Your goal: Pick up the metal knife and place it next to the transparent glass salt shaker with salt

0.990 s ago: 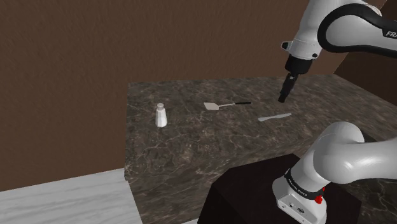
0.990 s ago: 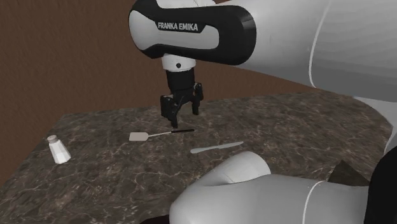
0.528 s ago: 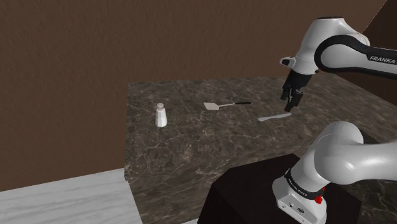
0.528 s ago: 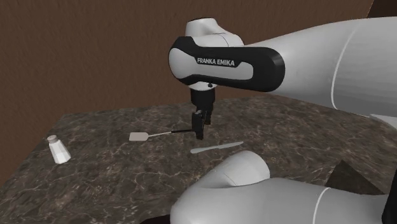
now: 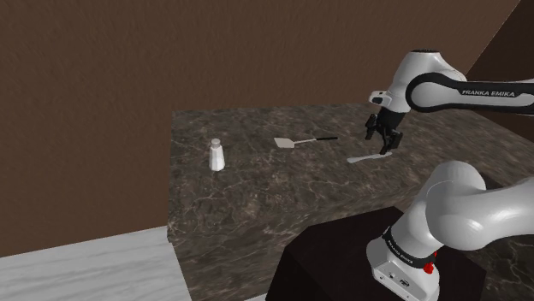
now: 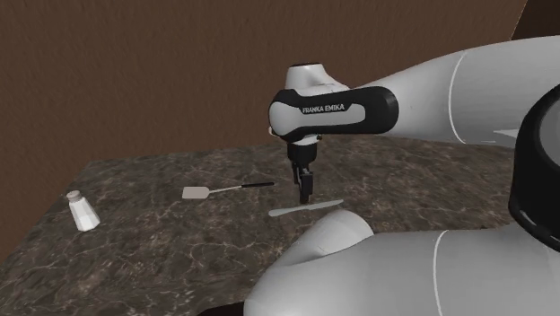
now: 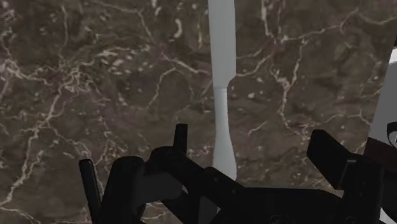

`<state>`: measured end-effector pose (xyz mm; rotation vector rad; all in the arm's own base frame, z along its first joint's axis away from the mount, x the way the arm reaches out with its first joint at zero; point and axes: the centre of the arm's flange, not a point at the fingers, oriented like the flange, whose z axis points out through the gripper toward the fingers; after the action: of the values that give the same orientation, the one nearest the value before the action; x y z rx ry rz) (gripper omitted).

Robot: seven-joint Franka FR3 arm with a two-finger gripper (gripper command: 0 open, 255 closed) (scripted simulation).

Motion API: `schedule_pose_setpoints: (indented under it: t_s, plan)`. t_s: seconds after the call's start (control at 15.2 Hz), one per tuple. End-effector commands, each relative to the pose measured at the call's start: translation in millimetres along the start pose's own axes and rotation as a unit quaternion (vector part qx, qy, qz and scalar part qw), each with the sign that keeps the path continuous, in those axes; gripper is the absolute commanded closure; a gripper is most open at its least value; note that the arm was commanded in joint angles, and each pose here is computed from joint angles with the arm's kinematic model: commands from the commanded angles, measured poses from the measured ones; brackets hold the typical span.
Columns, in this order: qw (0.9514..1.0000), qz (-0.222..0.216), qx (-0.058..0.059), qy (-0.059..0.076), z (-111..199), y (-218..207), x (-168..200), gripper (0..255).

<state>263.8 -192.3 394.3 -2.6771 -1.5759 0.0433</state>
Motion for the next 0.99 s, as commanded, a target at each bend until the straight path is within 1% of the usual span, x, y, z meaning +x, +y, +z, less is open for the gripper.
schedule_pose_setpoints:
  t_s: [0.0,0.53,0.92]
  plan:
    - [0.9988,-0.049,0.000,0.003,15.7,11.7,-10.1,0]
    - [0.9988,-0.049,0.000,0.003,55.7,11.7,-9.9,0]
    - [0.9988,-0.049,0.000,0.003,55.7,11.7,-9.9,0]
